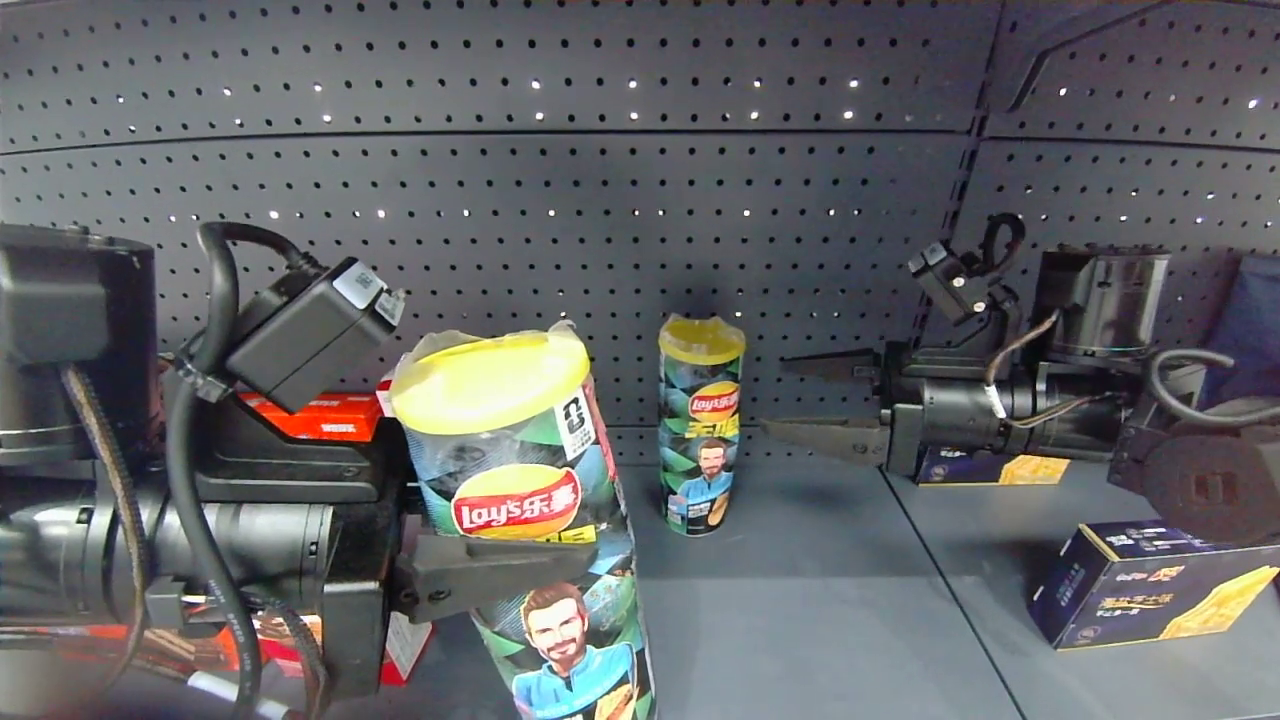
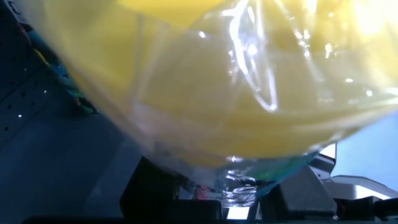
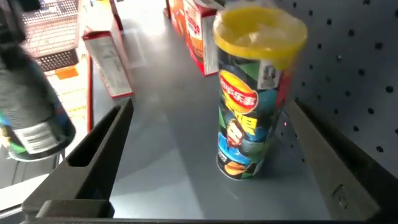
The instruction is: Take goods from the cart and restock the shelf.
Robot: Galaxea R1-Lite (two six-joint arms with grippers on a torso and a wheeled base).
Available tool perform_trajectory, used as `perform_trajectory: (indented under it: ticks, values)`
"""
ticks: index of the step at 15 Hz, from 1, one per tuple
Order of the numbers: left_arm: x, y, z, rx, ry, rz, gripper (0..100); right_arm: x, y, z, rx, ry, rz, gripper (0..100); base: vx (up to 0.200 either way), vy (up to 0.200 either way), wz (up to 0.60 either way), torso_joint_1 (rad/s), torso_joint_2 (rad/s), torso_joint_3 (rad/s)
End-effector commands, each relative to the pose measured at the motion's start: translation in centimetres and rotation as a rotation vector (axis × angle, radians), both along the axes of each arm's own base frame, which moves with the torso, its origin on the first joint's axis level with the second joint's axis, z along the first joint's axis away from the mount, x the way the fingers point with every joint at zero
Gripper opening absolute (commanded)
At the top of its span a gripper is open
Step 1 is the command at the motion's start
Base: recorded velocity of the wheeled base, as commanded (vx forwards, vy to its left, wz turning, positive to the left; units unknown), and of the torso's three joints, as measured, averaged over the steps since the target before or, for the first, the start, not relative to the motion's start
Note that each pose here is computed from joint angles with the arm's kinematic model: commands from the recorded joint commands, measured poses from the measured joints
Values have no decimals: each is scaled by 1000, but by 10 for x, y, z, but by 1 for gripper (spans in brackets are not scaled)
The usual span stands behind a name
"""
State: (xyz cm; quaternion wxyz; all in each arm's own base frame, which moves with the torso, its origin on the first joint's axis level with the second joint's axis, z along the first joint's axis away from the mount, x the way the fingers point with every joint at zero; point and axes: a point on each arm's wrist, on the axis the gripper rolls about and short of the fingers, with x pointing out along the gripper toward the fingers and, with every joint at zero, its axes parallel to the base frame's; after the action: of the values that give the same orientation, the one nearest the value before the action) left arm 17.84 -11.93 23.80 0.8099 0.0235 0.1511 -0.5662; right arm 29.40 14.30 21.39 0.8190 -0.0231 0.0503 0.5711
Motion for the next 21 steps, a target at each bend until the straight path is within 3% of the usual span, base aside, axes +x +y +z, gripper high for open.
perform_trajectory:
  ticks: [1,21]
  values:
    - [0,0,2,-3,-3,0,0,11,5,-14,-16,35,-5,100,0,0,0,0,0,0]
    - [1,0,2,-4,-7,0,0,66,39,-79,-68,123,6,100,0,0,0,0,0,0]
